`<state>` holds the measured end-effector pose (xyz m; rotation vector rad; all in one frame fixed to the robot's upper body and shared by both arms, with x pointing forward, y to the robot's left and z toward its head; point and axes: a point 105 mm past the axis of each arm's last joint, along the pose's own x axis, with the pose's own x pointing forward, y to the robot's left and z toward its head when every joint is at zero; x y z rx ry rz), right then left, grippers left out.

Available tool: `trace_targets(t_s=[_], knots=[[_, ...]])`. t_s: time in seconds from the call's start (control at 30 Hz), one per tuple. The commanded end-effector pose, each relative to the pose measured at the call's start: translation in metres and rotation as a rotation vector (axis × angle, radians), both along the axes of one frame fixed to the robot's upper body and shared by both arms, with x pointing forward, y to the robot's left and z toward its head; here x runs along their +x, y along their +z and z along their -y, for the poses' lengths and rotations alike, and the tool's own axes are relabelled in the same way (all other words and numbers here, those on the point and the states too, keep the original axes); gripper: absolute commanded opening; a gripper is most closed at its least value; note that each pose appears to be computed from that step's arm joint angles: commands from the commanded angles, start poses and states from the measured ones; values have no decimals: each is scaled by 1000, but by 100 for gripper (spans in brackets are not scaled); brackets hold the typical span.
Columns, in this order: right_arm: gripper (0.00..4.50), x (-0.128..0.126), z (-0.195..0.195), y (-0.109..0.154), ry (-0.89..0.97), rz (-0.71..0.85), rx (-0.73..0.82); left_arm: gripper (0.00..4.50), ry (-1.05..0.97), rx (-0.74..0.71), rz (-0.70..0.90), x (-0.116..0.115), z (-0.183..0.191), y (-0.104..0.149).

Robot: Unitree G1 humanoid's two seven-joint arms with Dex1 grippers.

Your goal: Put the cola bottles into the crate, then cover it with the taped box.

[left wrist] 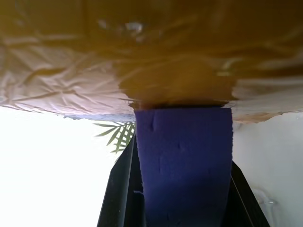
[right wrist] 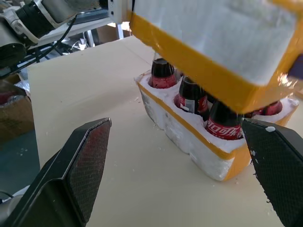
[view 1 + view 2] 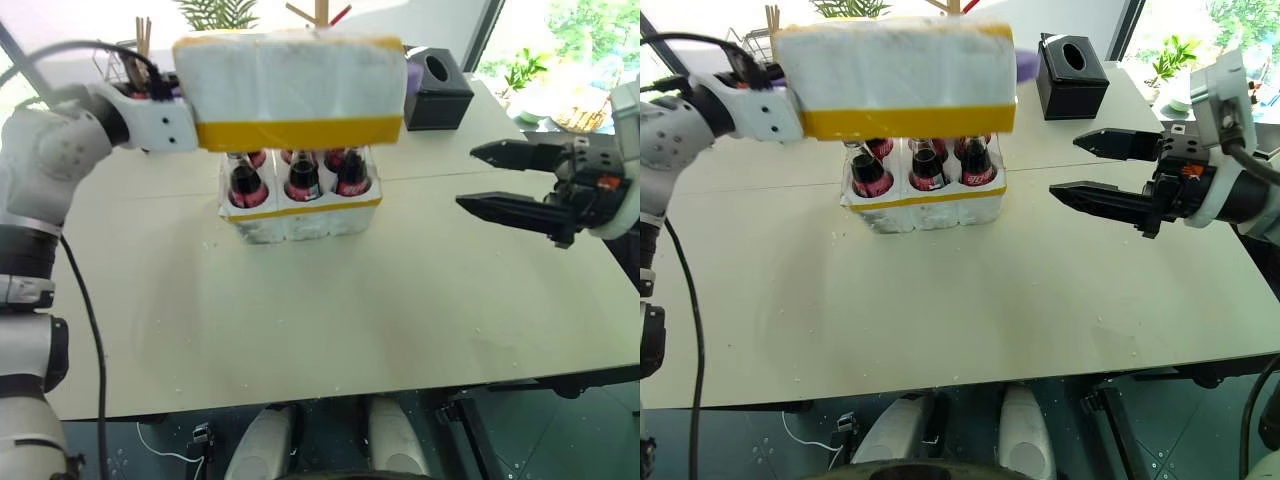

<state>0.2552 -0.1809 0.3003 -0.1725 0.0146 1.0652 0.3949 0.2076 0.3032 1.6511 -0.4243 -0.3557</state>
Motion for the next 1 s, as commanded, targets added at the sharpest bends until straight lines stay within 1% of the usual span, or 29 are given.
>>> trace_targets(t_s=[0.03, 0.13, 0.23, 0.27, 0.3, 0.33, 0.37, 0.4, 0.43, 0.6, 0.73, 0.83, 0.87, 0.9, 0.93, 1.0], knots=[[450, -7, 0, 12, -7, 61, 7, 67, -8, 44, 54, -2, 1, 0], [450, -7, 0, 13, -12, 64, 11, 67, 4, 69, 29, 0, -1, -13], [450, -5, -1, 13, -15, 67, 16, 180, -5, 72, -2, -2, 0, -26], [450, -4, -1, 13, -16, 67, 17, 239, -10, 69, -9, -3, 1, -29], [450, -3, -1, 13, -17, 67, 19, 277, -13, 66, -13, -5, 2, -31], [450, -2, -1, 13, -17, 65, 20, 324, -18, 64, -19, -7, 3, -33], [450, -1, -1, 12, -18, 64, 21, 383, -21, 68, -25, -9, 3, -35], [450, 0, -1, 12, -18, 63, 22, 432, -25, 75, -30, -12, 3, -38], [450, 1, -2, 11, -17, 61, 24, 442, -26, 80, -33, -14, 2, -40], [450, 4, -3, 9, -14, 53, 30, 442, -12, 77, -95, -34, -14, -55], [450, 6, 0, 3, -21, 37, 30, 442, 26, -21, -180, -57, -31, -66], [450, 9, 2, -2, -27, 26, 20, 442, 16, -70, -181, -71, -34, -65], [450, 10, 3, -3, -29, 23, 20, 442, 15, -113, -184, -75, -35, -62], [450, 12, 4, -4, -30, 21, 20, 442, 20, -215, -215, -78, -39, -60], [450, 13, 5, -4, -30, 19, 20, 442, 29, -328, -265, -81, -43, -59], [450, 16, 7, -5, -29, 13, 18, 442, 47, -603, -411, -87, -56, -62]])
